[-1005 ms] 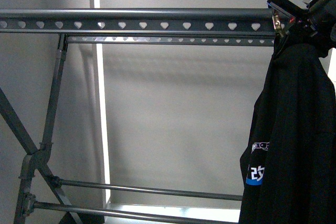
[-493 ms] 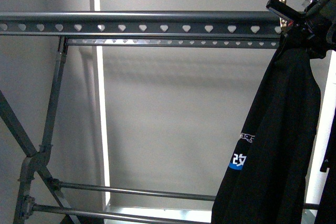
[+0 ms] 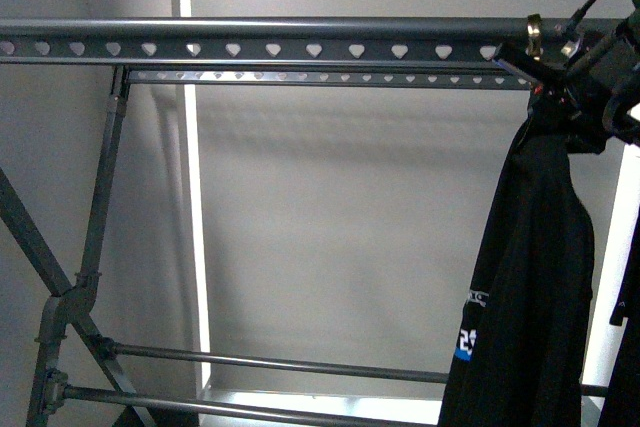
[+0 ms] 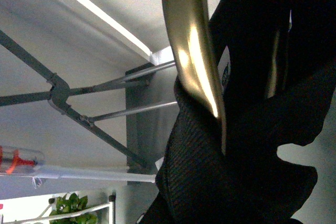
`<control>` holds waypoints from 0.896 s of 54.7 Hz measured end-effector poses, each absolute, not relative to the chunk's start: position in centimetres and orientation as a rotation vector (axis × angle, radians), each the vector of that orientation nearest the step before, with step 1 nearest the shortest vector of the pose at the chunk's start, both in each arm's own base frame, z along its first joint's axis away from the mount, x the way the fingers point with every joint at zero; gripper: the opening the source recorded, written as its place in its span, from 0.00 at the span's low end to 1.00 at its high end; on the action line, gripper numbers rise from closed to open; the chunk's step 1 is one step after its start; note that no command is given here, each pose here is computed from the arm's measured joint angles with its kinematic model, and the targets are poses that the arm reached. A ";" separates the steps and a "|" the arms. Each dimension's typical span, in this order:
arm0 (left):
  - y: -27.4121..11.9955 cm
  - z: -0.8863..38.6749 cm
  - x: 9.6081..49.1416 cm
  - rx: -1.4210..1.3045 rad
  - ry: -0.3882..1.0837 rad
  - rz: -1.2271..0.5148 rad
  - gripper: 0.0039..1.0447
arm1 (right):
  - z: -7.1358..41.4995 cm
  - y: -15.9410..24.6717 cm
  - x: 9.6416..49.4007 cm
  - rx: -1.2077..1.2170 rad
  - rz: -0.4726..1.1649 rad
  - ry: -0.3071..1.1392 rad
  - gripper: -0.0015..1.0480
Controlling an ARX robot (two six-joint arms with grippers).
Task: Hang clothes on hanger
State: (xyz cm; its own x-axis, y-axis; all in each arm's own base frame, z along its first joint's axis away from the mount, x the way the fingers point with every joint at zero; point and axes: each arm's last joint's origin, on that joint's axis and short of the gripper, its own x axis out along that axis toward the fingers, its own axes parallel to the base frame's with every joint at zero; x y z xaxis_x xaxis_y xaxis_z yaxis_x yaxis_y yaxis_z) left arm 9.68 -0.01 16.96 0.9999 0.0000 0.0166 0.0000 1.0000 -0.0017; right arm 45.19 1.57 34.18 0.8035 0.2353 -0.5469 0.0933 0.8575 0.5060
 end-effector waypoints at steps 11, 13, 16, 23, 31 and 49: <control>0.0 17.0 9.7 -0.002 -0.017 0.000 0.03 | 32.0 1.4 44.3 0.541 0.090 0.654 0.03; 0.0 17.0 9.7 -0.002 -0.017 0.000 0.03 | 31.8 1.3 44.3 0.542 0.092 0.653 0.03; 0.0 17.0 9.7 -0.002 -0.017 0.000 0.03 | 31.6 1.2 44.2 0.537 0.096 0.647 0.03; 0.0 17.0 9.7 -0.002 -0.017 0.000 0.03 | 31.1 1.0 43.0 0.490 0.071 0.585 0.29; 0.0 17.0 9.7 -0.002 -0.017 0.000 0.03 | 32.6 0.9 39.5 0.394 0.078 0.473 0.51; 0.0 17.0 9.7 -0.002 -0.017 0.000 0.03 | 34.1 0.8 16.8 -0.041 0.006 -0.038 0.92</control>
State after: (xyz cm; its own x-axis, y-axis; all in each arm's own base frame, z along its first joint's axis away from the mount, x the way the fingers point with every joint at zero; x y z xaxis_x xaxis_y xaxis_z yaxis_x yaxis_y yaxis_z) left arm 9.68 -0.01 16.96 0.9999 -0.0004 0.0166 0.0004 1.0000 -0.0021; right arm 16.84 0.80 34.13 0.9993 0.0072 0.0375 -0.0057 0.9992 -0.0407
